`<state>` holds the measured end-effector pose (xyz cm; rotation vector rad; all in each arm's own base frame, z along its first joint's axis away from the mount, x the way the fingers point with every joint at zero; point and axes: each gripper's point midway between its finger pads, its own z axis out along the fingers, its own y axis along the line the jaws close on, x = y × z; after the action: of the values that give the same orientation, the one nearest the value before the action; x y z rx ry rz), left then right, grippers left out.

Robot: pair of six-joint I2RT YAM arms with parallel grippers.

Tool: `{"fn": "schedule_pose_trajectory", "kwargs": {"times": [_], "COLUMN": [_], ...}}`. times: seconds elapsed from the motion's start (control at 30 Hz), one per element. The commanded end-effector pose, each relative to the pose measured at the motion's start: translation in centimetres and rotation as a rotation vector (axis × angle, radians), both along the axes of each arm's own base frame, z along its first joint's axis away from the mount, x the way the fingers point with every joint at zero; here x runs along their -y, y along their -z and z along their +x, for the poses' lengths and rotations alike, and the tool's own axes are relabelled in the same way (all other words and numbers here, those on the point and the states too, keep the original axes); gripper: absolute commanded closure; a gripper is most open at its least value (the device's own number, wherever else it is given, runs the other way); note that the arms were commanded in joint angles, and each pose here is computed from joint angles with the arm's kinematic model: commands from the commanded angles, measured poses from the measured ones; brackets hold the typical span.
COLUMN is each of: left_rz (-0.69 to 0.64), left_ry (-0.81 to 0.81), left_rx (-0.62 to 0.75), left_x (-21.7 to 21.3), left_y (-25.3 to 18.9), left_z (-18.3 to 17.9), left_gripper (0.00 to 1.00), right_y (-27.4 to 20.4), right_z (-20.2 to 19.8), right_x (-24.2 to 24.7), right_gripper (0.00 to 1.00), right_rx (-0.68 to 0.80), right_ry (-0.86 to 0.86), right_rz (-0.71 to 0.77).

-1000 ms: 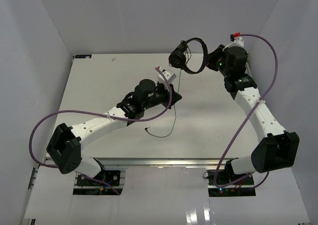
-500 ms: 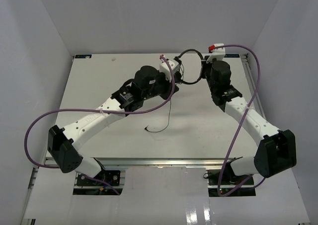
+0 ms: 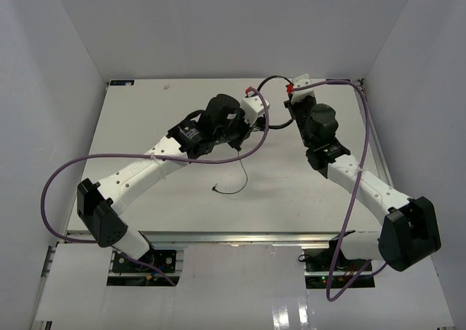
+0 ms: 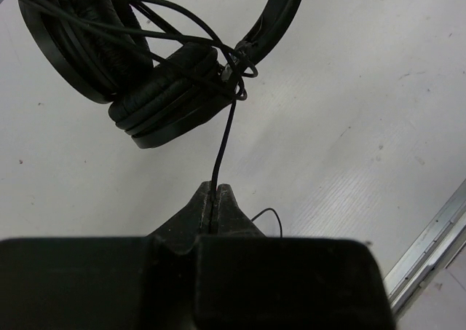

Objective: Wrap the headphones

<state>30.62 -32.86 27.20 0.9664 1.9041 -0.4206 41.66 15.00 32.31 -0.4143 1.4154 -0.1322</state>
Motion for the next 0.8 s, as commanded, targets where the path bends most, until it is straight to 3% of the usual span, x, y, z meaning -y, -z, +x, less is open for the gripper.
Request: {"fn": "schedule_pose_trajectory", "kwargs": {"times": [0.0, 0.23, 0.4, 0.77], "left_rz": [0.036, 0.086, 0.044, 0.001], "left_ry": [-0.006, -0.083, -0.231, -0.339], "left_rx": [0.084, 0.146, 0.268, 0.400], "left_x": [-1.1, -2.4, -4.6, -6.5], "left_y": [-2.2, -1.8, -3.0, -4.8], "left_z": [0.4, 1.8, 3.3, 4.2], "left_gripper": [0.99, 0.91, 0.83, 0.69], "right_y": [-2.0, -1.2, -0.7, 1.6], "right_z": [-0.5, -0.7, -0.5, -0.9], "right_x": [-0.2, -0.9, -1.9, -4.9], "right_gripper": [0.92, 0.92, 0.92, 0.92], "right_rx": [0.072, 0.023, -0.062, -0.252], "right_ry": [-0.027, -0.038, -0.061, -0.177], "right_rz": [-0.057, -0.038, 0.020, 0.134]}}
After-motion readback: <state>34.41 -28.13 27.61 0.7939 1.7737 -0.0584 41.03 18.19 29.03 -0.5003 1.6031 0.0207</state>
